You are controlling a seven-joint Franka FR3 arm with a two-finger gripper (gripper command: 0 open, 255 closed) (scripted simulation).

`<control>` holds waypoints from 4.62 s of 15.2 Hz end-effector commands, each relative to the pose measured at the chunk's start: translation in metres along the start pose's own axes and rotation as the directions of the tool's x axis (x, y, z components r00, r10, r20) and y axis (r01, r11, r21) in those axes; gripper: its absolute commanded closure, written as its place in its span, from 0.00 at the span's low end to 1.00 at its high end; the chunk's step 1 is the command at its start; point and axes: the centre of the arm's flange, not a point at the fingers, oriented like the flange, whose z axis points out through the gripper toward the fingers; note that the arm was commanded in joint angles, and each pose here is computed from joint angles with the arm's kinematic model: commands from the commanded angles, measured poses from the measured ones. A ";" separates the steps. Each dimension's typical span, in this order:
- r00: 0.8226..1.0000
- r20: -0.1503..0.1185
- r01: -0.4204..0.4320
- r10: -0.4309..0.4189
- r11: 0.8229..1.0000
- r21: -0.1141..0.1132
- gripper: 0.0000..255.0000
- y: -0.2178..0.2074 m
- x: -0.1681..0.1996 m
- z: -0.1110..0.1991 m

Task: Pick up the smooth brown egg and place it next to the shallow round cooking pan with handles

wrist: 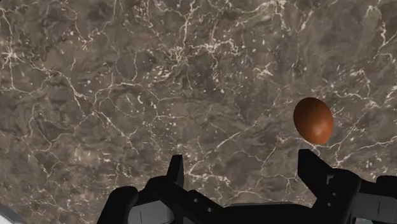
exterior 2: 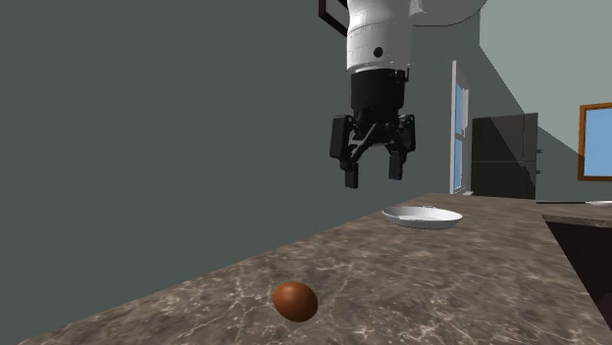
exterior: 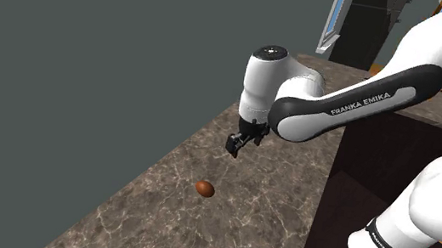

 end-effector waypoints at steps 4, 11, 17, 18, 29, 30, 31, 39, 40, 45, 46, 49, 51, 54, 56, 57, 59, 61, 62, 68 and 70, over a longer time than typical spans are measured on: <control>1.000 -0.004 0.007 -0.008 1.000 -0.014 0.00 -0.053 0.012 0.043; 1.000 -0.009 0.019 -0.020 0.999 -0.037 0.00 -0.124 0.028 0.104; 1.000 -0.010 0.023 -0.024 0.999 -0.045 0.00 -0.146 0.033 0.140; 1.000 -0.010 0.023 -0.024 0.999 -0.045 0.00 -0.146 0.033 0.145; 1.000 -0.010 0.023 -0.024 0.999 -0.045 0.00 -0.145 0.033 0.164; 1.000 -0.010 0.023 -0.024 0.999 -0.045 1.00 -0.145 0.033 0.164; 1.000 -0.010 0.023 -0.024 0.999 -0.045 1.00 -0.145 0.033 0.164; 1.000 -0.010 0.023 -0.024 0.999 -0.045 1.00 -0.145 0.033 0.164; 1.000 -0.010 0.023 -0.024 0.999 -0.045 1.00 -0.145 0.034 0.159; 1.000 -0.010 0.023 -0.024 0.999 -0.045 1.00 -0.142 0.037 0.133; 1.000 -0.010 0.023 -0.024 0.999 -0.045 1.00 -0.141 0.038 0.128; 1.000 -0.010 0.023 -0.024 0.999 -0.045 1.00 -0.140 0.039 0.112; 1.000 -0.010 0.023 -0.024 0.999 -0.045 1.00 -0.139 0.041 0.102; 1.000 -0.010 0.023 -0.024 0.999 -0.045 1.00 -0.137 0.043 0.086; 1.000 -0.010 0.023 -0.024 0.999 -0.045 1.00 -0.136 0.044 0.076; 1.000 -0.010 0.023 -0.024 0.999 -0.045 1.00 -0.136 0.045 0.070; 1.000 -0.010 0.023 -0.024 0.999 -0.045 1.00 -0.135 0.046 0.060; 1.000 -0.010 0.023 -0.024 0.999 -0.045 1.00 -0.134 0.047 0.049; 1.000 -0.010 0.023 -0.024 0.999 -0.045 1.00 -0.133 0.048 0.044; 1.000 -0.010 0.023 -0.024 0.999 -0.045 1.00 -0.068 0.054 0.051; 1.000 -0.010 0.023 -0.024 0.999 -0.045 1.00 -0.041 0.056 0.054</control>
